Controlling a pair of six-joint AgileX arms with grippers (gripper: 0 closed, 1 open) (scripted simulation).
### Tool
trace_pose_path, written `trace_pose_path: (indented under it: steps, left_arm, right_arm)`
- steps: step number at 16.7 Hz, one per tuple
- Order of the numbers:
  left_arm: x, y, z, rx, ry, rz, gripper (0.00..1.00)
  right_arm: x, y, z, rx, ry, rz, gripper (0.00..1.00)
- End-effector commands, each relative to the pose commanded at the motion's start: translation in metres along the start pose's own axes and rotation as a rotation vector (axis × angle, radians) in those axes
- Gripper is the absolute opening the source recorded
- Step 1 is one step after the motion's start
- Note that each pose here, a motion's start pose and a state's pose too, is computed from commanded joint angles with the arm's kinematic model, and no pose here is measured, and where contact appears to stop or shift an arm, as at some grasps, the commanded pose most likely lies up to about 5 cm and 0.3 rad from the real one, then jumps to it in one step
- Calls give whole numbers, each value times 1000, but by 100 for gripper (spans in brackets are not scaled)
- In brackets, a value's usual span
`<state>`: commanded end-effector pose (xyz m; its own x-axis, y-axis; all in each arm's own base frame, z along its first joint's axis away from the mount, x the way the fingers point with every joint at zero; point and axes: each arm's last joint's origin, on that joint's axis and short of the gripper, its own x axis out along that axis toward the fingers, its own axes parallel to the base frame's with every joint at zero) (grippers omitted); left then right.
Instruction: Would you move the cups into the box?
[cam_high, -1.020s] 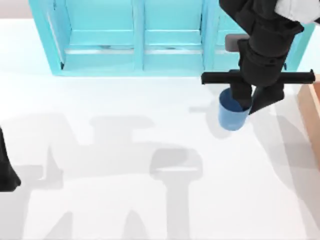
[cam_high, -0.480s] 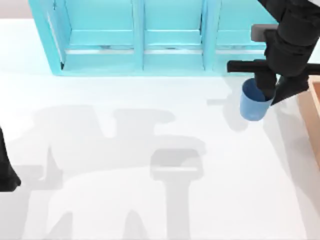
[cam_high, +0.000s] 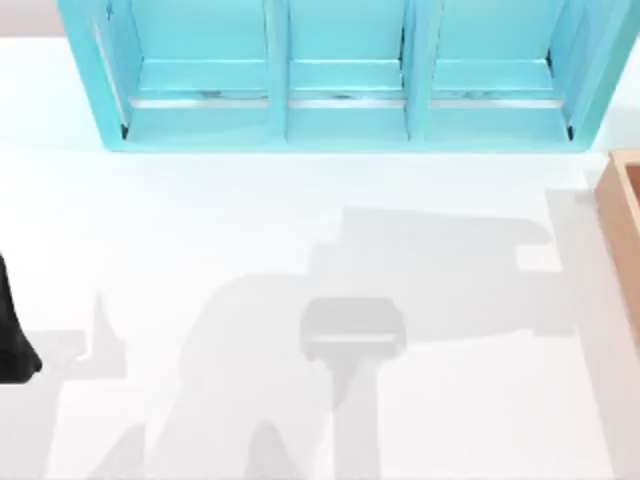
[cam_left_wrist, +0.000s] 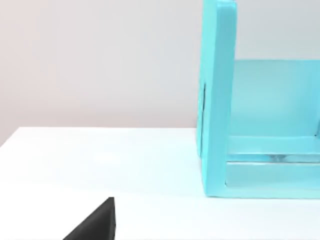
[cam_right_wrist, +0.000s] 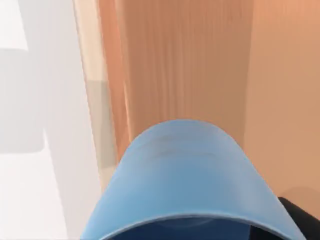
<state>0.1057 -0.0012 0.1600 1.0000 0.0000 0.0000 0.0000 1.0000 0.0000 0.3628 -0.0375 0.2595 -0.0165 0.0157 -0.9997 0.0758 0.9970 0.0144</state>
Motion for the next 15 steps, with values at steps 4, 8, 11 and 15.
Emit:
trace_pose_path:
  steps: [4, 8, 11, 15]
  left_arm:
    - [0, 0, 0, 0, 0, 0, 100]
    - [0, 0, 0, 0, 0, 0, 100]
    - [0, 0, 0, 0, 0, 0, 100]
    - [0, 0, 0, 0, 0, 0, 100]
  right_arm:
    - [-11, -70, -24, -51, -7, 11, 0]
    - [-20, -101, -41, -66, -35, 12, 0]
    - [-20, -101, -41, -66, -37, 13, 0]
    - [-11, -99, -39, -69, -39, 10, 0]
